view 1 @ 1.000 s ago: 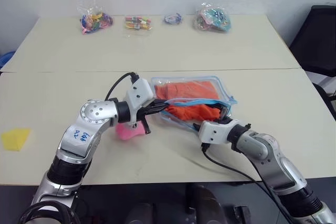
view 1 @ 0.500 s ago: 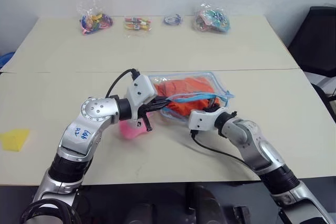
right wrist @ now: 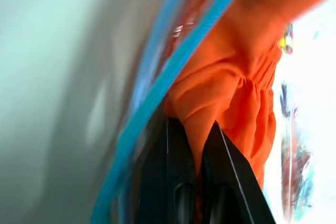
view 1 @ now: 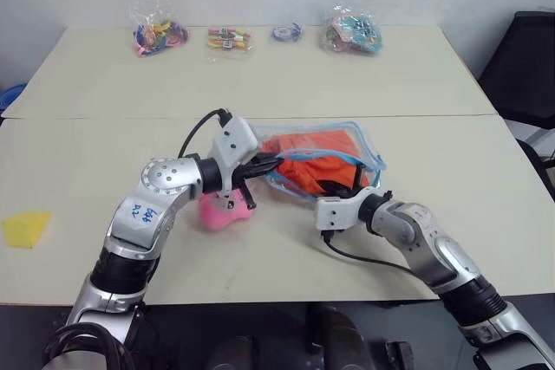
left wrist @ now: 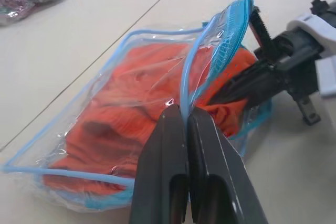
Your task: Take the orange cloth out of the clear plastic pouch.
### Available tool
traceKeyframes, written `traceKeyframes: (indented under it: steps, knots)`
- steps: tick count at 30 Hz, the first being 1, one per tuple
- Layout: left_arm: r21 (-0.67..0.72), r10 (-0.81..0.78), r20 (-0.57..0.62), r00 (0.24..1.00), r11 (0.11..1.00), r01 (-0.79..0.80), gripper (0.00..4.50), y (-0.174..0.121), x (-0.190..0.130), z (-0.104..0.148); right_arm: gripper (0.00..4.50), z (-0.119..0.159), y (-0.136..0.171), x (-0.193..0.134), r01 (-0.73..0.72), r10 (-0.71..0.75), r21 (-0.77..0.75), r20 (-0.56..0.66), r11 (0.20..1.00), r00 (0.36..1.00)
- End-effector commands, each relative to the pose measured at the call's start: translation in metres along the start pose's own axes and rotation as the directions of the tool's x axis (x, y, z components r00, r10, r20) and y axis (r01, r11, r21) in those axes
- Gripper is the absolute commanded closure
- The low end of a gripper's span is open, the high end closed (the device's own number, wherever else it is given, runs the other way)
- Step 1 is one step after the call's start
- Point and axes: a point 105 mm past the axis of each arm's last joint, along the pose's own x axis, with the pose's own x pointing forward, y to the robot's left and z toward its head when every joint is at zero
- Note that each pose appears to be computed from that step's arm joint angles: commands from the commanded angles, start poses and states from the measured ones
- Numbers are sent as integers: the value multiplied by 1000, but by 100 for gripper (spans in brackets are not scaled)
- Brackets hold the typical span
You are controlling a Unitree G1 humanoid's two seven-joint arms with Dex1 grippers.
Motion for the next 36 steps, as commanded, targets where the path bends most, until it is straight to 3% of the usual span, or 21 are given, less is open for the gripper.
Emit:
traceKeyframes:
  steps: [1, 6, 13, 18, 21, 25, 29, 31, 36]
  knots:
    - [40, 27, 18, 999, 999, -28, 450, 7, 9, 7, 448, 12, 18, -8, -81, 84, -63, 53, 995, 995]
    - [115, -2, -18, 1000, 993, 4, 450, 3, 18, 0, 448, 16, 4, -22, -33, 40, -98, 71, 995, 997]
    - [194, -61, -116, 991, 977, 83, 450, -12, 13, -34, 448, 11, -40, -56, 20, -20, -8, 84, 1000, 996]
    - [180, -30, -115, 993, 982, 51, 450, -8, 16, -40, 448, 33, -49, -99, -209, 152, 157, 310, 965, 938]
    - [178, -24, -106, 994, 983, 43, 450, -6, 21, -39, 448, 35, -54, -117, -327, 233, 238, 352, 914, 907]
    - [181, -27, -103, 994, 982, 46, 450, -4, 22, -40, 448, 34, -75, -134, -359, 241, 295, 367, 886, 898]
    - [181, -45, -109, 993, 981, 65, 450, -4, 17, -41, 448, 11, -119, -153, -269, 133, 423, 324, 866, 937]
    - [165, -64, -103, 993, 983, 81, 450, -4, 10, -39, 448, -16, -138, -163, -174, 65, 471, 239, 865, 969]
    - [149, -167, -81, 983, 973, 178, 323, -13, -15, -24, 450, -92, -166, -177, 114, -108, 519, -42, 847, 993]
